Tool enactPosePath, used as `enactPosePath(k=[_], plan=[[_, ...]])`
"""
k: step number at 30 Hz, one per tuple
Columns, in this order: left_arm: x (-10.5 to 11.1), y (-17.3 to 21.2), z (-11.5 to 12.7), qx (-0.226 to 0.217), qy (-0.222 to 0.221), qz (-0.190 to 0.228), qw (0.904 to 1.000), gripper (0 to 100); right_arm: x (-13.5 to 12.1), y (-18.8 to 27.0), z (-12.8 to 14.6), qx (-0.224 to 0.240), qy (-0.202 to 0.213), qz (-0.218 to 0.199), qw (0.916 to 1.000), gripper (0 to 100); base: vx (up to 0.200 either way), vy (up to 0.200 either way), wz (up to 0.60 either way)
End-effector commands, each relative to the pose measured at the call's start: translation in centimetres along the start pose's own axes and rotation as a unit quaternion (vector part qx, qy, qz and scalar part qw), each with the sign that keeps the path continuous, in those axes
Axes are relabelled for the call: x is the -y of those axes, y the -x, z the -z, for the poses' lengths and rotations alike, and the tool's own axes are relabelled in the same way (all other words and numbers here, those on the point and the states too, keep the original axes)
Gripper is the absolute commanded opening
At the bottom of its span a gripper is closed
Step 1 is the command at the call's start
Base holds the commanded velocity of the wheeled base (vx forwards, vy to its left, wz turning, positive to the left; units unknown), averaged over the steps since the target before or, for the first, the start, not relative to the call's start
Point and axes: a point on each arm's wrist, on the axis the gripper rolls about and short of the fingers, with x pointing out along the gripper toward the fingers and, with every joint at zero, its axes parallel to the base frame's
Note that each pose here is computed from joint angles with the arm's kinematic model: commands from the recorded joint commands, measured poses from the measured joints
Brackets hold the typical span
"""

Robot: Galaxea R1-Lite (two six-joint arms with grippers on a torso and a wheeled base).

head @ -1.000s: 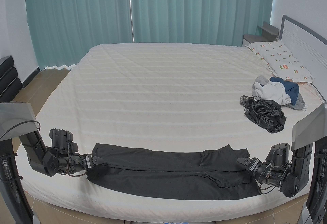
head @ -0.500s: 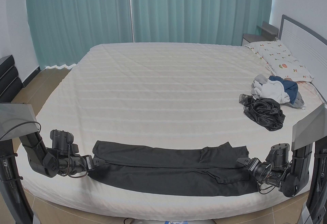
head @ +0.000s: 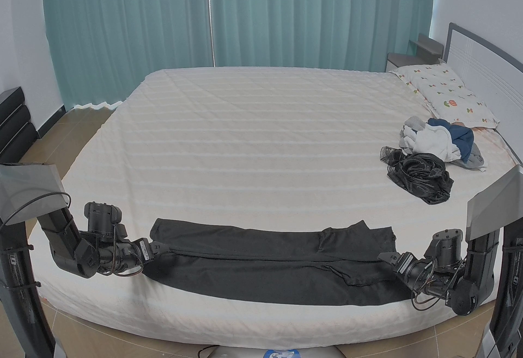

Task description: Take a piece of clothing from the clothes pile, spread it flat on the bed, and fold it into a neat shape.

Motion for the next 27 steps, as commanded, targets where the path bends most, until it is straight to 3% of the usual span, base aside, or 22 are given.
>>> enactPosePath(k=[1, 3, 4, 8, 14, 17, 27], plan=[[-0.1, -0.9, 0.3, -0.009, 0.001, -0.004, 0.9999, 100, 0.0, 0.0, 0.1, -0.001, 0.001, 0.0, 1.0, 100, 0.0, 0.0, 0.0], [-0.2, -1.1, 0.6, -0.013, 0.001, -0.008, 0.9999, 100, 0.0, 0.0, 0.1, -0.001, 0.001, 0.0, 1.0, 100, 0.0, 0.0, 0.0], [-0.3, -1.1, 0.6, -0.013, 0.0, -0.01, 0.9999, 0, 0.0, 0.0, 0.1, -0.001, 0.001, 0.0, 1.0, 100, 0.0, 0.0, 0.0], [-0.5, -1.0, 1.0, -0.021, -0.012, -0.019, 0.9995, 0, 0.0, 0.0, 0.1, -0.001, 0.001, -0.001, 1.0, 100, 0.0, 0.0, 0.0], [-0.8, -0.8, 0.7, 0.002, -0.035, -0.079, 0.9963, 0, 0.0, 0.0, 0.1, -0.001, 0.001, 0.0, 1.0, 100, 0.0, 0.0, 0.0], [-1.2, -0.6, 1.2, -0.019, -0.054, -0.101, 0.9932, 0, 0.0, 0.0, 0.1, -0.001, 0.001, -0.001, 1.0, 100, 0.0, 0.0, 0.0], [-1.5, -0.3, 1.2, -0.032, -0.057, -0.113, 0.9914, 0, 0.0, 0.0, 0.1, -0.001, 0.001, -0.001, 1.0, 100, 0.0, 0.0, 0.0]])
